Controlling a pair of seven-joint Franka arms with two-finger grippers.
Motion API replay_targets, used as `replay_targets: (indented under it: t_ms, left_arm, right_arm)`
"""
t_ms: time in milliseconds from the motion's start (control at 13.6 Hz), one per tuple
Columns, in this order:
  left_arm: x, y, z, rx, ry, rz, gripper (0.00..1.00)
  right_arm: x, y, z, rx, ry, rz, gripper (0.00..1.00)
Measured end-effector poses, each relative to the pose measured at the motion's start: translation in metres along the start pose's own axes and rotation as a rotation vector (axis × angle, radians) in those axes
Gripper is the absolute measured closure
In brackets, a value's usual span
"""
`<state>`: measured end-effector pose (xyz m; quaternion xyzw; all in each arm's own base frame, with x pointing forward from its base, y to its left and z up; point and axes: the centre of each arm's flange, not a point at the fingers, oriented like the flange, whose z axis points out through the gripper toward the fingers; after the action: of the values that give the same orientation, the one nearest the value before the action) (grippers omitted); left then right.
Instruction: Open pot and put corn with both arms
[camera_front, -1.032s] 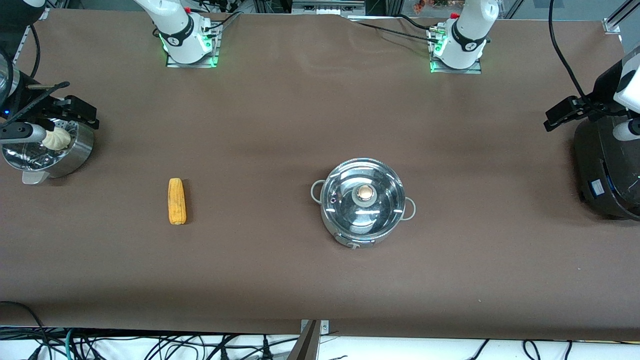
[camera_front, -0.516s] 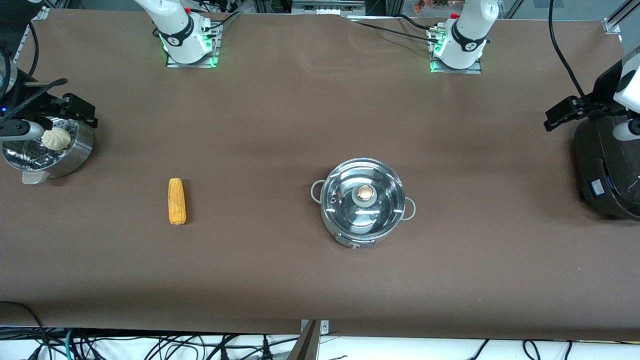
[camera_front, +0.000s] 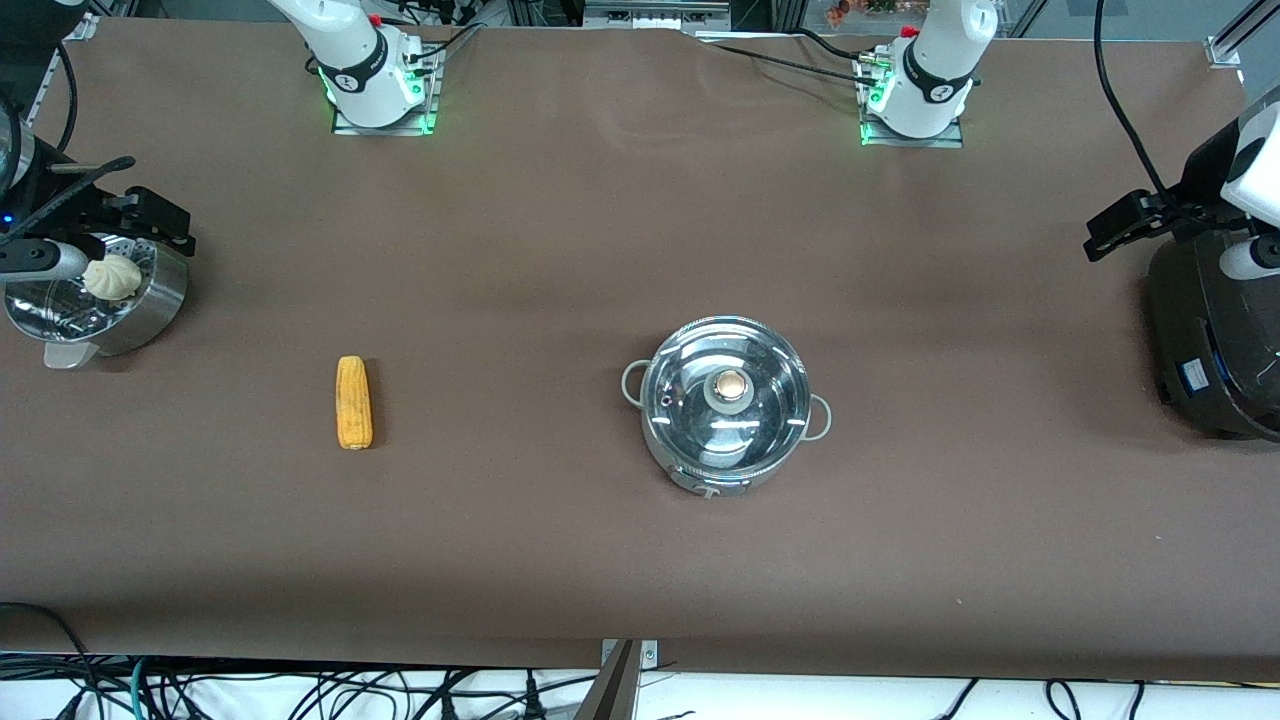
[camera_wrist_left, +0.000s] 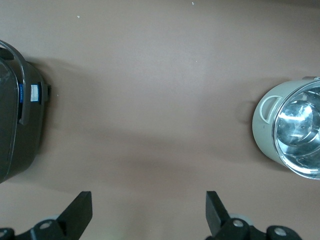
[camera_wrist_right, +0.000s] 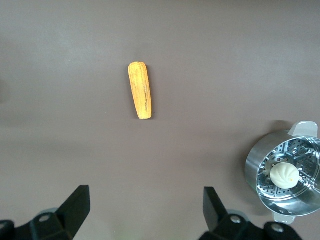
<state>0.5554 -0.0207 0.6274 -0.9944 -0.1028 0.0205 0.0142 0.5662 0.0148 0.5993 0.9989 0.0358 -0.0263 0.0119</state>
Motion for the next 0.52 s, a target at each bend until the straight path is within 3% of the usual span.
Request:
replay_targets:
  t_ms: [516]
  left_arm:
    - [0.0006, -0.0032, 0.0030, 0.001, -0.006, -0.002, 0.00]
  right_arm:
    - [0.0015, 0.0001, 0.0030, 0.000, -0.005, 0.000, 0.00]
